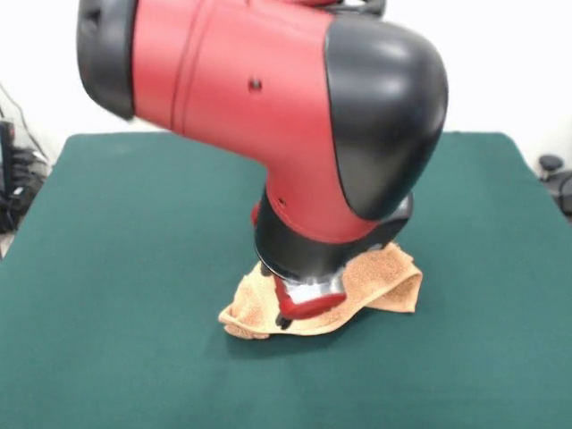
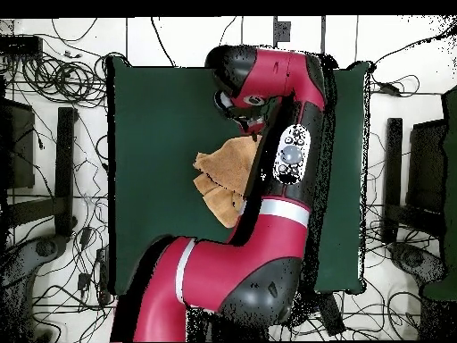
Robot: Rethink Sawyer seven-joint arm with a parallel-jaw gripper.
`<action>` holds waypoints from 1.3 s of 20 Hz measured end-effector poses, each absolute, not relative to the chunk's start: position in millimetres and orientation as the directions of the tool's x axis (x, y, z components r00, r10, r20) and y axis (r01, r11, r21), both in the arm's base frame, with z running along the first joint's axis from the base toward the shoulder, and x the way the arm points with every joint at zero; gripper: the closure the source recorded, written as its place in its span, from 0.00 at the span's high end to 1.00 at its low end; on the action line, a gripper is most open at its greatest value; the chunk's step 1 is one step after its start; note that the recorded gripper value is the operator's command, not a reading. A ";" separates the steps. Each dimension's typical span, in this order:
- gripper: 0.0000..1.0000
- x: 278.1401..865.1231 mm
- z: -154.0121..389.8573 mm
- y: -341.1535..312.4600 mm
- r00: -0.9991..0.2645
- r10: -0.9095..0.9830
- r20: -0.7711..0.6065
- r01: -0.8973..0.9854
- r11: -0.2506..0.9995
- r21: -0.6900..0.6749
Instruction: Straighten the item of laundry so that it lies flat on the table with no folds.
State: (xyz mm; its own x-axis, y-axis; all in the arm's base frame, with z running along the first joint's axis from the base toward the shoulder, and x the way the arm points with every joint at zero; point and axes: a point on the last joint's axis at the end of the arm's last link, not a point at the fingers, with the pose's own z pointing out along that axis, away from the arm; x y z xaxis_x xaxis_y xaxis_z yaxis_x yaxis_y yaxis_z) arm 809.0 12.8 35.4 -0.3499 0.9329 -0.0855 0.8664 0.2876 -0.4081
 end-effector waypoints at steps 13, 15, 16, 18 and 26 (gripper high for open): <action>1.00 816.3 132.7 -14.8 -0.326 0.927 -0.184 0.904 0.248 -0.349; 1.00 809.1 145.6 -24.1 -0.311 0.930 -0.198 0.913 0.234 -0.333; 1.00 806.7 148.5 -27.2 -0.308 0.929 -0.204 0.916 0.231 -0.328; 1.00 801.4 154.7 -33.7 -0.302 0.928 -0.218 0.922 0.226 -0.315; 1.00 778.8 172.3 -55.6 -0.280 0.923 -0.265 0.942 0.212 -0.258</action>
State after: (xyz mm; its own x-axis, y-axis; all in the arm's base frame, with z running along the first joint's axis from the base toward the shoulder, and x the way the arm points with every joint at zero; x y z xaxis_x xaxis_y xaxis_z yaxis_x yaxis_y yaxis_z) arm 778.8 -55.6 172.3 -0.2803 0.9225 -0.2653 0.9425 0.2121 -0.2584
